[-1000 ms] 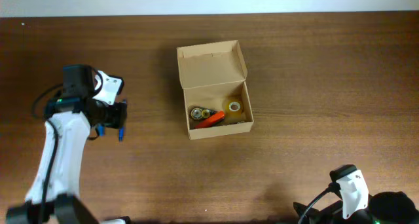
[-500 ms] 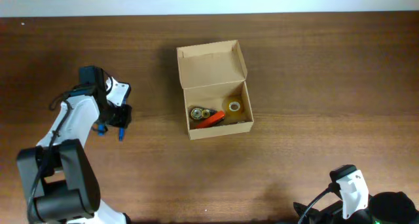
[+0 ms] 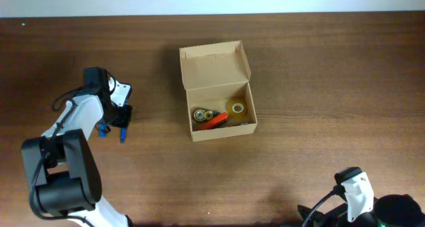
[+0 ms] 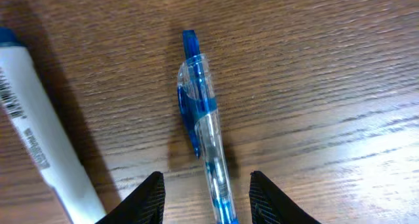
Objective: Pack container
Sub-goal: 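Grasp the blue pen with the left gripper and lift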
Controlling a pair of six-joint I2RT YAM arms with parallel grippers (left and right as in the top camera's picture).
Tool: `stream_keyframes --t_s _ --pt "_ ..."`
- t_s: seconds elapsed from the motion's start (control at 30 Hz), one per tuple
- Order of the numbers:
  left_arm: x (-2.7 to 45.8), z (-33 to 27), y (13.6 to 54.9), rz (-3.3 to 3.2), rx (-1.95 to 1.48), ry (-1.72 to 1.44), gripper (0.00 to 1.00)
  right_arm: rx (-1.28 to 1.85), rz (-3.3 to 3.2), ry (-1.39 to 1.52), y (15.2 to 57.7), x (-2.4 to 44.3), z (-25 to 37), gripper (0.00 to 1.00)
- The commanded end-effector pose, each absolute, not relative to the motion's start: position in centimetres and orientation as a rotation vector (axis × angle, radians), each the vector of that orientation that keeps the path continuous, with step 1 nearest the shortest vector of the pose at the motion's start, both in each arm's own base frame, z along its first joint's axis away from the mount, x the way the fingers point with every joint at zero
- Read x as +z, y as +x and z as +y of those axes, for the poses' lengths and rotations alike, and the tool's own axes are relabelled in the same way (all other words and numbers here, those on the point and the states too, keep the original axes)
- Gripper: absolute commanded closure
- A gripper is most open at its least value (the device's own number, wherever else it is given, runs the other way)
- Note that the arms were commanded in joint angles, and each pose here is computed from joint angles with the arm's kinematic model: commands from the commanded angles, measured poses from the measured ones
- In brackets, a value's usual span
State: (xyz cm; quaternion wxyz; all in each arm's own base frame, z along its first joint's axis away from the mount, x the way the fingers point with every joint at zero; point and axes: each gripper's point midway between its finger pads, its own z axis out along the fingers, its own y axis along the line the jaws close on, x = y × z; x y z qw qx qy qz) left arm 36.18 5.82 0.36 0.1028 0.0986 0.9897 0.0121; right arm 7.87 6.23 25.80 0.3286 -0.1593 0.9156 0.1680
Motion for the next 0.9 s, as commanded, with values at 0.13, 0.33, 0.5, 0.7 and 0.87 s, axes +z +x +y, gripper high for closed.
stream_keyframes --t_s 0.13,0.33,0.5,0.7,0.87 --pt "-1.0 6.0 36.0 2.943 0.031 0.281 0.61 0.445 2.394 -0.434 7.8 25.7 6.3 0.01" --pt "-1.0 6.0 36.1 2.94 0.032 0.281 0.82 0.445 2.394 -0.434 7.8 25.7 6.3 0.01" --pt "-1.0 6.0 36.1 2.94 0.033 0.28 0.96 0.445 2.394 -0.434 7.8 25.7 6.3 0.01" --pt "-0.8 6.0 36.1 2.944 0.028 0.232 0.98 0.445 2.394 -0.434 7.8 25.7 6.3 0.01" --pt "2.2 6.1 37.4 2.915 0.034 0.194 0.98 0.445 2.394 -0.434 7.8 25.7 6.3 0.01"
